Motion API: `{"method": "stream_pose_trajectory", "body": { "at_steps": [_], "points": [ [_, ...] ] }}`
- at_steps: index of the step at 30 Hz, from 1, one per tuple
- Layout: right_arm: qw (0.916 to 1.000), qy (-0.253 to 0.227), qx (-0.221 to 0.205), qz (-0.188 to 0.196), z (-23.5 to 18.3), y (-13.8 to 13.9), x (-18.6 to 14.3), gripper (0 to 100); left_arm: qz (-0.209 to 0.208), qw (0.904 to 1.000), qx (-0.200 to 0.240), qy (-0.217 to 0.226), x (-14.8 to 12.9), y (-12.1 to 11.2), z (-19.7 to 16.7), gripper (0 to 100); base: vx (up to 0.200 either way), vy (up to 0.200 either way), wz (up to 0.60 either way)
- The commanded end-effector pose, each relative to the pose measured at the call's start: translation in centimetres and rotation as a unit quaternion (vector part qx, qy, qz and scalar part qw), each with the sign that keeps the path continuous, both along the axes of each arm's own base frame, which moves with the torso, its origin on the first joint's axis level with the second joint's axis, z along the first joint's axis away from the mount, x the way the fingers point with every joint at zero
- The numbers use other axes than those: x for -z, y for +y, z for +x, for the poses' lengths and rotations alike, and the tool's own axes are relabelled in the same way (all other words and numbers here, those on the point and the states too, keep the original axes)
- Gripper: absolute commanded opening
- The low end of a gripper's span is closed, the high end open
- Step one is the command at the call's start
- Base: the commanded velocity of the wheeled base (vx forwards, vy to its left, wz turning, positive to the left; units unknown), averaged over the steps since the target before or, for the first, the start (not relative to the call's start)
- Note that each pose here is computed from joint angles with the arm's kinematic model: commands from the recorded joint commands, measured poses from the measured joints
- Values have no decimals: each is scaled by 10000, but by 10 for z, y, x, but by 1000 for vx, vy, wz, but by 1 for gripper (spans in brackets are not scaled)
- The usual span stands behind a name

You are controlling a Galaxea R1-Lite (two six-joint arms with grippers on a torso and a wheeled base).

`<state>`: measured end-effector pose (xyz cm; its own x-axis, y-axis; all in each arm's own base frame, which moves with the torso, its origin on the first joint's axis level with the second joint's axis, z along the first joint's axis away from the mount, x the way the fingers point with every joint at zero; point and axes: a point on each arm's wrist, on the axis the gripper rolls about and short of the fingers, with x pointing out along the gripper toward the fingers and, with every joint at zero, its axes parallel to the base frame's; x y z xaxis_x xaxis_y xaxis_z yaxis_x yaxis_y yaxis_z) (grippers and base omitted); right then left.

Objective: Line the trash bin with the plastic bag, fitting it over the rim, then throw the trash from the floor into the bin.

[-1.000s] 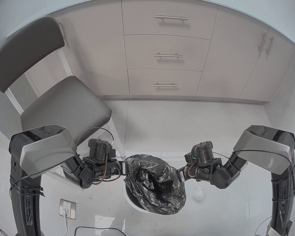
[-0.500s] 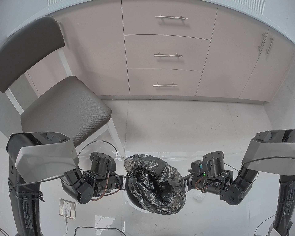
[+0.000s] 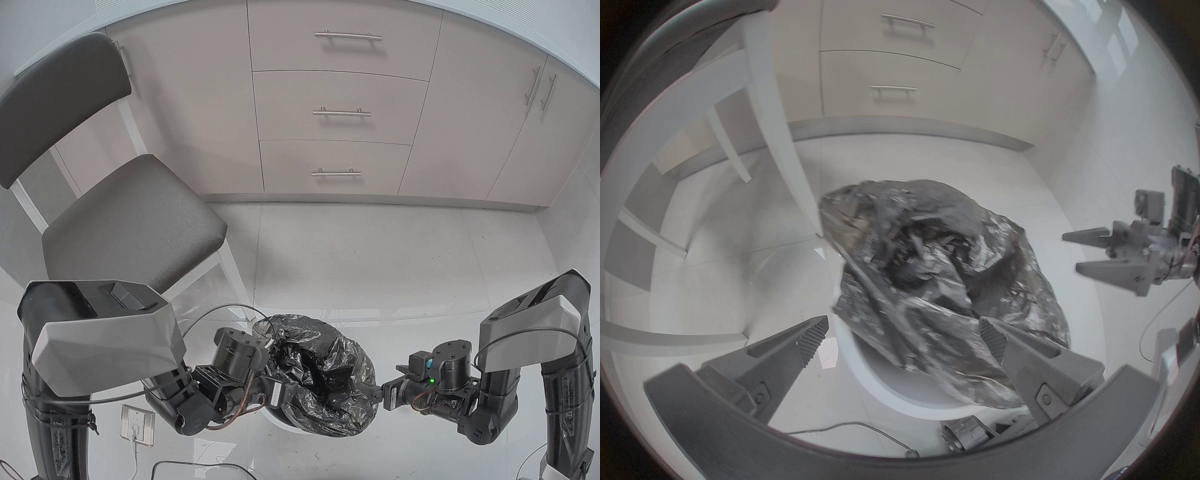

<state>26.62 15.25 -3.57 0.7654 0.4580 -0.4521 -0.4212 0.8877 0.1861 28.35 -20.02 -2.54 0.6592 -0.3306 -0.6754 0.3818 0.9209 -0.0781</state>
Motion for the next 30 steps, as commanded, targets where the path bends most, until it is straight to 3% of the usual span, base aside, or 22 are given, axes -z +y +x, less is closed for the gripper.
{"method": "stream_pose_trajectory", "body": {
  "at_steps": [1,10,15,21,30],
  "points": [
    [9989,446,98,-107,-10,-9,20,100,-90,9995,292,-12,-10,-26,-14,100,0,0,0],
    [9981,580,222,45,-9,-8,24,100,298,9994,104,123,-13,-35,-7,100,0,0,0],
    [9980,570,256,60,-7,-9,25,100,651,9976,-69,232,10,-43,5,100,0,0,0],
    [9979,584,259,39,-6,-9,28,100,1201,9915,-200,453,22,-36,0,100,0,0,0],
    [9979,598,260,32,-7,-9,28,100,1292,9897,-308,538,10,-20,-12,100,0,0,0]
  ]
}}
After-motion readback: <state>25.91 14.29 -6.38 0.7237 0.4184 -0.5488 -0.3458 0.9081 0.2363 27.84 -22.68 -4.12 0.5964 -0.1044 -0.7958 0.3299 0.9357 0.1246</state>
